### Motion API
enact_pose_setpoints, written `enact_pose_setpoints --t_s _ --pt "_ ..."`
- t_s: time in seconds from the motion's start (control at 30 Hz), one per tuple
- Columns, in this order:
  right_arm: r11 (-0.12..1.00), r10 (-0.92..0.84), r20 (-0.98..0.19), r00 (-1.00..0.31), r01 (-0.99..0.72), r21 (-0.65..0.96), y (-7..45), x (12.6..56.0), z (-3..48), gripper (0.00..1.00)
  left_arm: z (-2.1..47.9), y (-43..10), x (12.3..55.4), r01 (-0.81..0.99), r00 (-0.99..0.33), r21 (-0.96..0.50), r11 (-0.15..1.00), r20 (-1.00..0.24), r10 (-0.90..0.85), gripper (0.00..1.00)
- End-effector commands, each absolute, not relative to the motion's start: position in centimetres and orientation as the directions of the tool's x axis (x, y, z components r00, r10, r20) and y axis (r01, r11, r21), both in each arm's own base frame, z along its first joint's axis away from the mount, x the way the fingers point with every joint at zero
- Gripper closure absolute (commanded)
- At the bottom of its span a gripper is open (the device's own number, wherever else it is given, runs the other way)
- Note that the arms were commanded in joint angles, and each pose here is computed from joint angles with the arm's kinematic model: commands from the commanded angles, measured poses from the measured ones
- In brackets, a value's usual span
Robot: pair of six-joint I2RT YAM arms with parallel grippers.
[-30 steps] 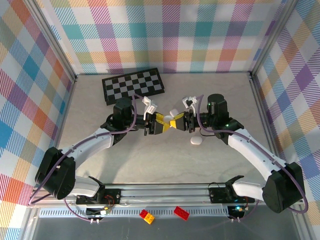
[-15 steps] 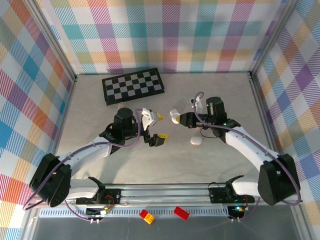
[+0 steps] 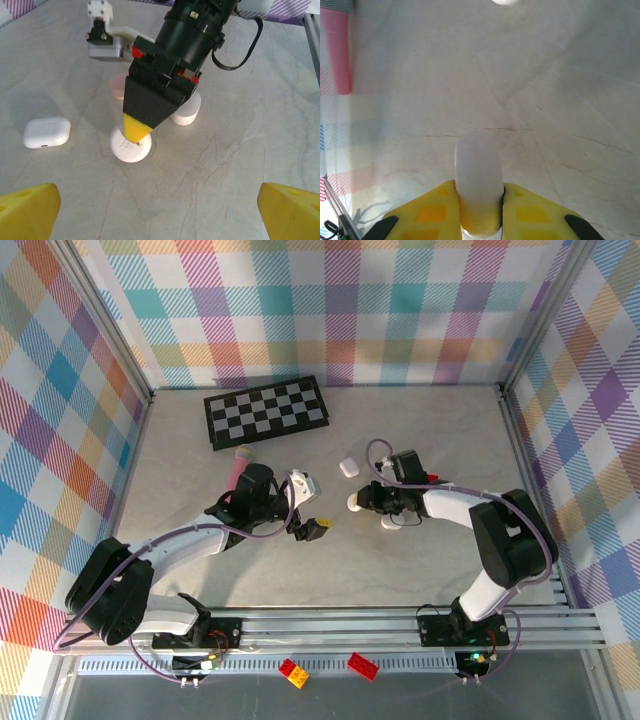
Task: Insert the wireless bluetooth earbuds into the charging case
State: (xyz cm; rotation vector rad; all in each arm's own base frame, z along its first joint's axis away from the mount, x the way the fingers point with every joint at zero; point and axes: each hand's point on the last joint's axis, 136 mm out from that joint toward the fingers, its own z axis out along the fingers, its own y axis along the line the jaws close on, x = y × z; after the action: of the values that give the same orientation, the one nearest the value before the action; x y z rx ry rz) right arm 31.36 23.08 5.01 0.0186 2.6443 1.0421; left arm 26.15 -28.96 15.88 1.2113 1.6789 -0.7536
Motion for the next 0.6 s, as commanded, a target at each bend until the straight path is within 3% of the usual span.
enact_pose_setpoints --t_s 0.0,0.07,0.17,0.23,0.37,0.47,0.57 --pt "0.732 0.156 -0.282 -0.946 -0.081 0.676 23.2 32.1 4.7 0.85 15.2 -29.0 25.8 0.949 -0.096 0.041 0.313 -0.907 0.410 0.00" --pt "0.742 0.165 -0.294 -0.941 -0.078 0.666 22.9 32.2 4.8 0.76 15.1 -28.7 26.0 0.942 -0.105 0.045 0.331 -0.902 0.419 0.00" --pt "0.772 0.171 -0.344 -0.923 -0.092 0.629 22.0 32.6 5.8 0.55 15.5 -27.7 27.3 0.915 -0.147 0.030 0.402 -0.903 0.403 0.00" --pt "0.795 0.170 -0.398 -0.902 -0.113 0.596 21.3 32.8 7.2 0.44 16.5 -26.2 29.4 0.849 -0.188 0.021 0.529 -0.922 0.339 0.00" --pt "0.855 0.149 -0.538 -0.830 -0.165 0.492 19.1 33.6 10.9 0.24 18.1 -20.4 33.5 0.618 -0.244 0.021 0.786 -0.945 0.217 0.00" --pt "0.896 0.103 -0.662 -0.742 -0.220 0.386 17.1 34.3 14.1 0.08 19.0 -15.5 34.9 0.419 -0.244 0.025 0.908 -0.960 0.139 0.00" --pt "0.941 0.051 -0.770 -0.636 -0.227 0.249 14.2 35.3 16.6 0.01 19.1 -10.7 35.2 0.236 -0.238 0.040 0.971 -0.966 0.098 0.00"
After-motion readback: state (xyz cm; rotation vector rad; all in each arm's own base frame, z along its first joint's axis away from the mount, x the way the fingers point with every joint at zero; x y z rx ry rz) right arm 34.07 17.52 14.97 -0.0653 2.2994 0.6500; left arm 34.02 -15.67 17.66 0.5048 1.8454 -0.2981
